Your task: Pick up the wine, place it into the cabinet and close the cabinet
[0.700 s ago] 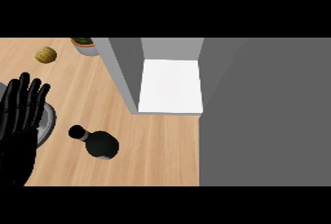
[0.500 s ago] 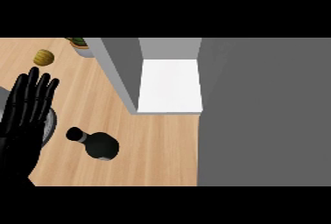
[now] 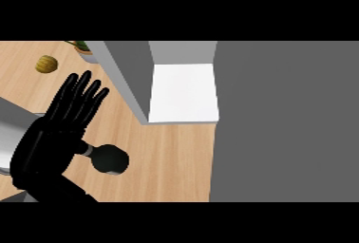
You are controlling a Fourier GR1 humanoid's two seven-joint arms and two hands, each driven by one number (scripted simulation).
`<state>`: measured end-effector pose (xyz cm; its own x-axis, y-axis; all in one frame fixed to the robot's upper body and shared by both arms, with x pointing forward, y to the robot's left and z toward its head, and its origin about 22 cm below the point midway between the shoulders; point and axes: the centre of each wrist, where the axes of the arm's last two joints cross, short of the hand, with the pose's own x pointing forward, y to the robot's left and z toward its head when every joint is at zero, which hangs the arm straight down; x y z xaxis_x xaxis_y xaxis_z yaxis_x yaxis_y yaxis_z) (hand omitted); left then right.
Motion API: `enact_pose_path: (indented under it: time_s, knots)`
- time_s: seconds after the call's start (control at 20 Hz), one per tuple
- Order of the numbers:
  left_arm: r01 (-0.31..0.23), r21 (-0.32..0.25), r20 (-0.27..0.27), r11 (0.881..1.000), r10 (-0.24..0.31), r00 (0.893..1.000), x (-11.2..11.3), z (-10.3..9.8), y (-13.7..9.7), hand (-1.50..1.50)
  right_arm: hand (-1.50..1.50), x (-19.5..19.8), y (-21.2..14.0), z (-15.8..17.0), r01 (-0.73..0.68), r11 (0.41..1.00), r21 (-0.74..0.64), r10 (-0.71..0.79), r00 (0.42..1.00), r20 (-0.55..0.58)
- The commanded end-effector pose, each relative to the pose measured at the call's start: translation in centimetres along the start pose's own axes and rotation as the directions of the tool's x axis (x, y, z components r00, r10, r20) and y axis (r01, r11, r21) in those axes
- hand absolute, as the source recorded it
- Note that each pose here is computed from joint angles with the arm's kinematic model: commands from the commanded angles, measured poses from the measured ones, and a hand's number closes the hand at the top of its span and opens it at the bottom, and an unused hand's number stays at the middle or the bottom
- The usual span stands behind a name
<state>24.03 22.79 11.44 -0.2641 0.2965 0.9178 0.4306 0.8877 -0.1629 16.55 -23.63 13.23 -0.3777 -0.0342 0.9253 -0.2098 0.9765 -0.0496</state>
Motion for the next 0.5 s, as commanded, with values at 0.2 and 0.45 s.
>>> enact_pose_path:
  time_s: [0.2,0.45]
  knots:
    - [-0.099,-0.027,-0.061,0.995,0.097,0.993,1.8,-2.0,-1.4,-1.5,-1.5,2.7,1.5,0.4,0.037,0.999,0.024,-0.036,0.999,-0.036]
    - [-0.084,-0.041,-0.057,0.996,0.082,0.995,2.9,-0.3,-1.2,-1.5,-1.5,3.7,-2.3,0.9,0.008,1.0,0.029,-0.007,1.0,-0.027]
